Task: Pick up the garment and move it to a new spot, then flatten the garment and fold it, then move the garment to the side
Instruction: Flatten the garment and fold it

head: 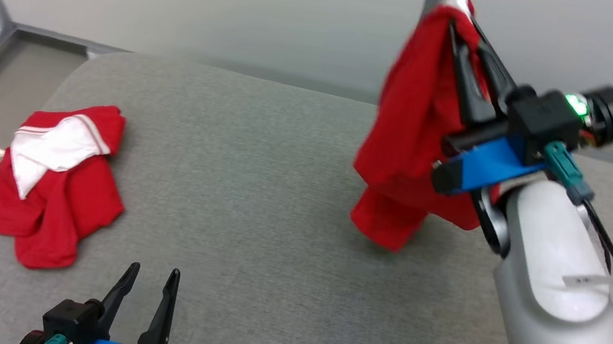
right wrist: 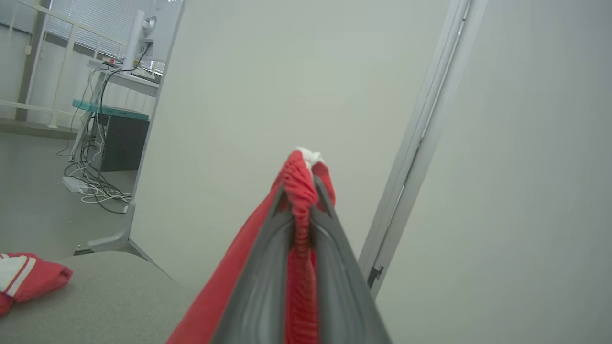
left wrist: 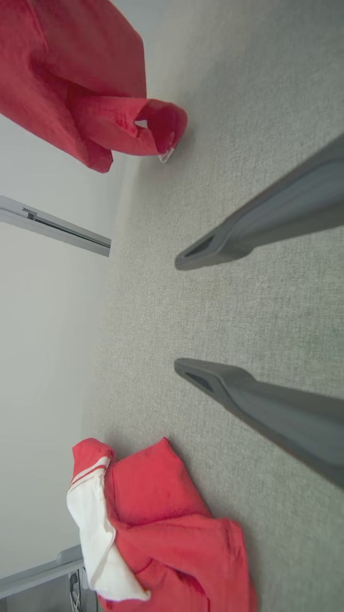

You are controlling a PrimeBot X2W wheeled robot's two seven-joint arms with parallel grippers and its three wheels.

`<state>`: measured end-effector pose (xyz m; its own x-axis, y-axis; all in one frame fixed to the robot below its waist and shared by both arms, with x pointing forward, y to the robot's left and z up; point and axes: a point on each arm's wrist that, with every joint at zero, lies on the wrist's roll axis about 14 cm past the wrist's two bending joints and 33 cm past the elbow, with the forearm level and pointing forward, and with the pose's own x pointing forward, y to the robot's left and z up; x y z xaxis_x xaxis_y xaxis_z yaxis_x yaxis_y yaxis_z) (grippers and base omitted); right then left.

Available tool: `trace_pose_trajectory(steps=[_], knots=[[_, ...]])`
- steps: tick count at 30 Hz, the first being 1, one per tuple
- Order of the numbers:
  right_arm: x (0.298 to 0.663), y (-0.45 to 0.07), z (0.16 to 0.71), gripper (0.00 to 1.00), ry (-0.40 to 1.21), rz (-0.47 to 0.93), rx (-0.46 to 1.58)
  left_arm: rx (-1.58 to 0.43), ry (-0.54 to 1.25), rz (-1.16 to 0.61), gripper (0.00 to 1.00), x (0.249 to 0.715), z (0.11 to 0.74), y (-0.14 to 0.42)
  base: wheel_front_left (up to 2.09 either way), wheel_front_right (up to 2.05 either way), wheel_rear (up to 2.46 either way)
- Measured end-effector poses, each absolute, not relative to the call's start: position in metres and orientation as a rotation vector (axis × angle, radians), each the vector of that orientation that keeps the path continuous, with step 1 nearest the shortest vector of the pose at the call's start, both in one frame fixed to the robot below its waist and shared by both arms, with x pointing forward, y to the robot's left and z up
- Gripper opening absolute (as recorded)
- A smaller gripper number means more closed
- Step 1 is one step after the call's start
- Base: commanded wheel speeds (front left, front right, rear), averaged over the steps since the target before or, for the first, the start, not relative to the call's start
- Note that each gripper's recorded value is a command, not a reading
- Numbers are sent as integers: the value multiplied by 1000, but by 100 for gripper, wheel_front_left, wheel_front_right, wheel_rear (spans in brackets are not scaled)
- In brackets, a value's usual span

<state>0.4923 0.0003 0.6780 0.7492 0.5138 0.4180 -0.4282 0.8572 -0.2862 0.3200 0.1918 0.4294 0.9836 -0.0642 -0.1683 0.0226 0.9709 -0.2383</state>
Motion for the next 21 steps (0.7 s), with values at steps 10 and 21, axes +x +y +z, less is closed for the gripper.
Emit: trace_pose_trajectory(steps=[10, 21], knots=[[468, 59, 702, 0, -618, 686, -222, -243, 203, 11, 100, 311, 420, 205, 0, 0, 0], [472, -95, 522, 100, -116, 348, -367, -215, 222, -129, 100, 342, 418, 174, 0, 0, 0]])
